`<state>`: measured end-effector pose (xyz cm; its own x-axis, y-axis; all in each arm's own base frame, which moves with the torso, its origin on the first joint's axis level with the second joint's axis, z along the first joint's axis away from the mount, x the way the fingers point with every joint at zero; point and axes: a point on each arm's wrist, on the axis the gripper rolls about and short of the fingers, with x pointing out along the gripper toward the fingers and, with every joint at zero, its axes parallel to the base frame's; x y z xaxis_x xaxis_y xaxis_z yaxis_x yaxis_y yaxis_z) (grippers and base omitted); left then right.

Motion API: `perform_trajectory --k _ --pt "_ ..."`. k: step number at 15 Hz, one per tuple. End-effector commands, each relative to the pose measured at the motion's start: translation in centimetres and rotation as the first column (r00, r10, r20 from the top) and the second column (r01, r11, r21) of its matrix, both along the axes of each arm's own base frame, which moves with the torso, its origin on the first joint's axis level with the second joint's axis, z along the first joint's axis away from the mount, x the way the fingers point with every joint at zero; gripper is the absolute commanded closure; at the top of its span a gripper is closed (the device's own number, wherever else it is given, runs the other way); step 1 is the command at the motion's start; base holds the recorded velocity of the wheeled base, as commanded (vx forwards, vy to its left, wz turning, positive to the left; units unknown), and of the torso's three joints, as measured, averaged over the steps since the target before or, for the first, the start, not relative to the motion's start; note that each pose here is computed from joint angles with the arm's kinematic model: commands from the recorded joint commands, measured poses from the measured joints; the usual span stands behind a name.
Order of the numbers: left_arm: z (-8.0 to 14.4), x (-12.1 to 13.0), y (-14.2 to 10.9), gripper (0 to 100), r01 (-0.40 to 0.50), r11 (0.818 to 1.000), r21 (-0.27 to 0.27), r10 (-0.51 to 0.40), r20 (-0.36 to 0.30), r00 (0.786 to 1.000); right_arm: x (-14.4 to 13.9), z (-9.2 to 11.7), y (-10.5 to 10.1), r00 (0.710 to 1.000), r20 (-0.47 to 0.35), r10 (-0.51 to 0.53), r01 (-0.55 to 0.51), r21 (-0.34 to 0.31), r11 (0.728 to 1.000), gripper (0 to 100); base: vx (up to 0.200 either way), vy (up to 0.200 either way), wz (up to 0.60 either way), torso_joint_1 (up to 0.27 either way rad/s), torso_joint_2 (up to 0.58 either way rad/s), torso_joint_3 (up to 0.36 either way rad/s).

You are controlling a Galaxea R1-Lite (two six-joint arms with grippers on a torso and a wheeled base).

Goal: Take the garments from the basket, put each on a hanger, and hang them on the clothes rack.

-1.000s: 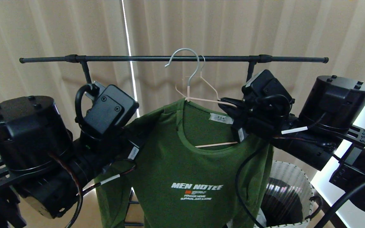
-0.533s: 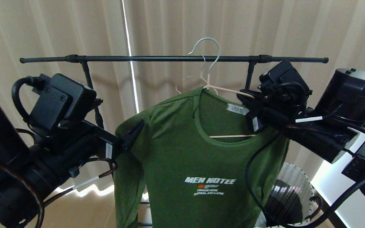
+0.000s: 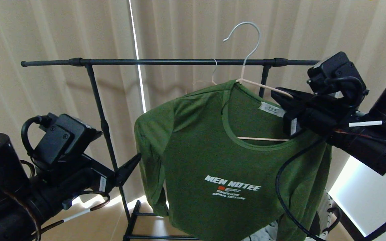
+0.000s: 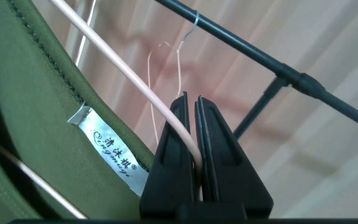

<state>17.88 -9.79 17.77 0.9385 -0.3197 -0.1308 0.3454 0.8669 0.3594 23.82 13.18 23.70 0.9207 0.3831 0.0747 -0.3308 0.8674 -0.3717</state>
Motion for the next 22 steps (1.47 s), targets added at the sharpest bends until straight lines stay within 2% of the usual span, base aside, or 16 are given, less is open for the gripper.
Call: perform_trajectory --k 1,5,6,14,17,19,22 --pt "-0.6 0.5 -0.2 0 -0.003 1.000 0.011 0.004 -0.023 1.000 -1.2 0.6 -0.7 1.000 0.021 0.004 -0.005 0.017 1.000 100 0.000 0.000 0.00 0.000 0.00 0.000" --pt "-0.5 1.9 -0.8 0 -0.007 1.000 0.017 0.008 -0.028 1.000 -1.9 1.1 -0.9 1.000 0.027 0.016 -0.017 0.051 0.999 100 0.000 0.000 0.00 0.000 0.00 0.000" --pt "-0.6 2.1 -0.9 100 -0.006 1.000 0.018 0.006 -0.030 1.000 -2.0 1.1 -0.9 1.000 0.027 0.014 -0.016 0.053 0.998 100 0.000 0.000 0.00 0.000 0.00 0.000" --pt "-0.6 2.3 -1.3 100 0.004 1.000 0.018 -0.003 -0.024 1.000 -2.2 1.0 -1.0 1.000 0.023 0.014 -0.016 0.051 0.999 100 0.000 0.000 0.00 0.000 0.00 0.000" --pt "-0.8 2.6 0.2 100 -0.063 0.998 0.026 0.064 -0.028 0.998 -2.2 0.8 -1.1 1.000 0.018 0.008 -0.009 0.047 0.999 100 0.000 0.000 0.00 0.000 0.00 0.000" --pt "-0.8 2.8 2.2 100 -0.148 0.989 0.030 0.148 -0.026 0.989 -2.1 0.8 -1.3 1.000 0.017 -0.007 0.006 0.047 0.999 100 0.000 0.000 0.00 0.000 0.00 0.000" --pt "-1.0 3.0 3.6 100 -0.210 0.977 0.035 0.212 -0.032 0.977 -2.0 0.8 -1.5 1.000 0.016 -0.018 0.017 0.045 0.999 100 0.000 0.000 0.00 0.000 0.00 0.000"
